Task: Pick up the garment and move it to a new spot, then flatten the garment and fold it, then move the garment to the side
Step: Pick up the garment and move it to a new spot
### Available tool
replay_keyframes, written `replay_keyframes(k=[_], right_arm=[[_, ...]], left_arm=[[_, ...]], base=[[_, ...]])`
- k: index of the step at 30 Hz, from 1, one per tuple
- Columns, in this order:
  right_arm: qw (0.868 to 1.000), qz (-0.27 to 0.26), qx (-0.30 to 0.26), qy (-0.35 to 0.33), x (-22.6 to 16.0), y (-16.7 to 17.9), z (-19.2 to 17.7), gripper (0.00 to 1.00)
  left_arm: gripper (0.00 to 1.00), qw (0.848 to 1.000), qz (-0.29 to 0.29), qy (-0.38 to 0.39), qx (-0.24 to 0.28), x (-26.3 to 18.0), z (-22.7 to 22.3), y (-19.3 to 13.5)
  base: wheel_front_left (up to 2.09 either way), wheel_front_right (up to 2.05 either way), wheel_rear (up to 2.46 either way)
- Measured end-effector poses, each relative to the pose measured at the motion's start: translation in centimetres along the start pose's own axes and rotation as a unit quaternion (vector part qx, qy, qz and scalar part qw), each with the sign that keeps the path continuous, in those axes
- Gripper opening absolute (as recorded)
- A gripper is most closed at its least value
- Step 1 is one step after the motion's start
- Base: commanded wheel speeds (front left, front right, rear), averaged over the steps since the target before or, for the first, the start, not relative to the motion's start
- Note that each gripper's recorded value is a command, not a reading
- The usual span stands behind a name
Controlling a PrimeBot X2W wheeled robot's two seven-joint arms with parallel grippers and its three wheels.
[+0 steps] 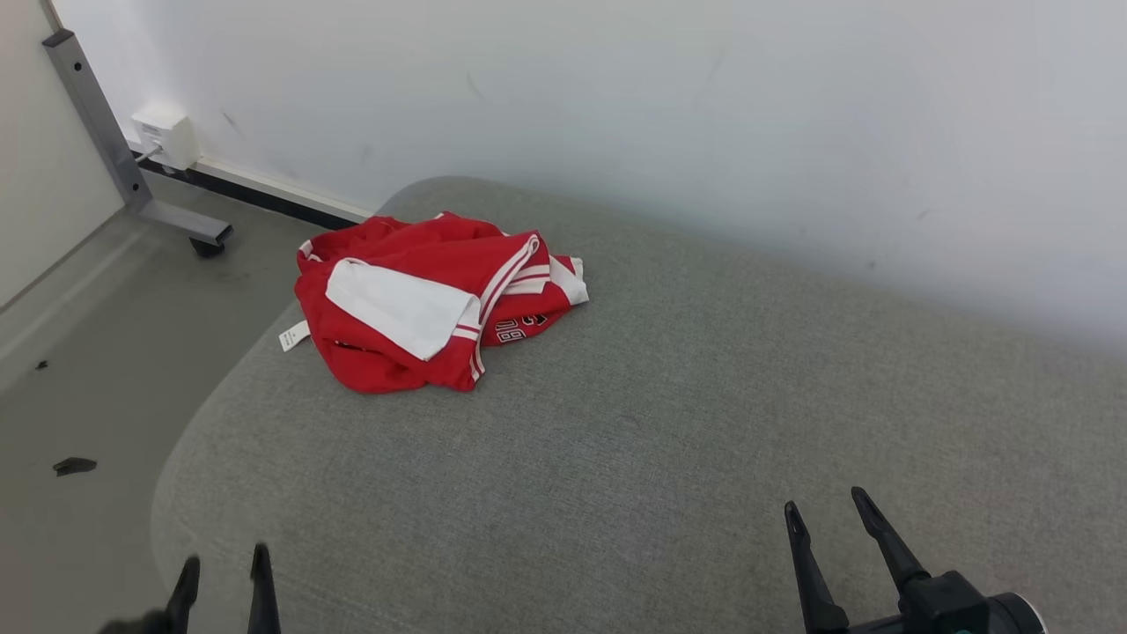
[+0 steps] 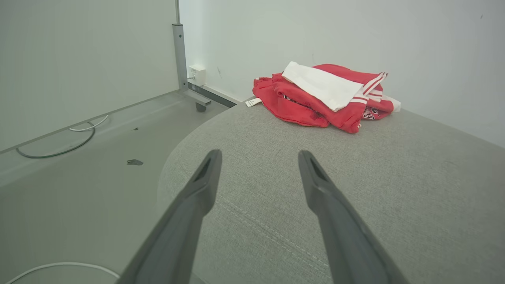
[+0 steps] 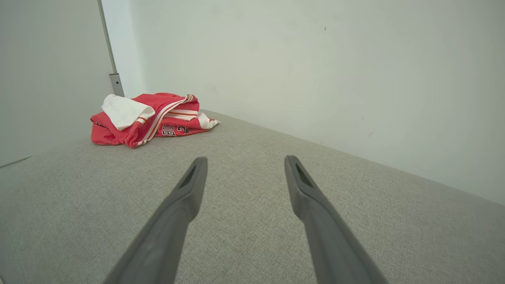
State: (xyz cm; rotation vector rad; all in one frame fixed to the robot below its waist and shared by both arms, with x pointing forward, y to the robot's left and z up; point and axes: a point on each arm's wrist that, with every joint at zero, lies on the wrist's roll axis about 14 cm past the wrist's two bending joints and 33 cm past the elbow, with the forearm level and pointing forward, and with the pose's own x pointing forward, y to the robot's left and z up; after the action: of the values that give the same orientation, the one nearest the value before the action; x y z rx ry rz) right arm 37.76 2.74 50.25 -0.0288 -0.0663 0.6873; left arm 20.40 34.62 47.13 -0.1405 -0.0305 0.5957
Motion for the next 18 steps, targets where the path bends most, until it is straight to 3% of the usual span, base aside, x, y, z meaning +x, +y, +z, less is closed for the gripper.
replay_keyframes(k=[13,16,18], right_arm=[[1.000,0.016,-0.006,-0.007,2.5,-0.2,-0.6,1.00],[1.000,0.018,-0.003,-0.011,3.4,-0.6,-0.9,1.00],[1.000,0.015,-0.001,-0.010,3.9,-1.2,-1.3,1.00]], left_arm=[[1.00,0.996,-0.062,0.053,-0.041,13.1,5.6,-5.1],[1.00,0.991,-0.059,0.079,-0.090,16.5,6.6,-6.1],[1.00,0.988,-0.064,0.101,-0.094,18.4,6.7,-7.1]], base=[[0.00,0.00,0.00],[0.00,0.00,0.00],[0.00,0.00,0.00]])
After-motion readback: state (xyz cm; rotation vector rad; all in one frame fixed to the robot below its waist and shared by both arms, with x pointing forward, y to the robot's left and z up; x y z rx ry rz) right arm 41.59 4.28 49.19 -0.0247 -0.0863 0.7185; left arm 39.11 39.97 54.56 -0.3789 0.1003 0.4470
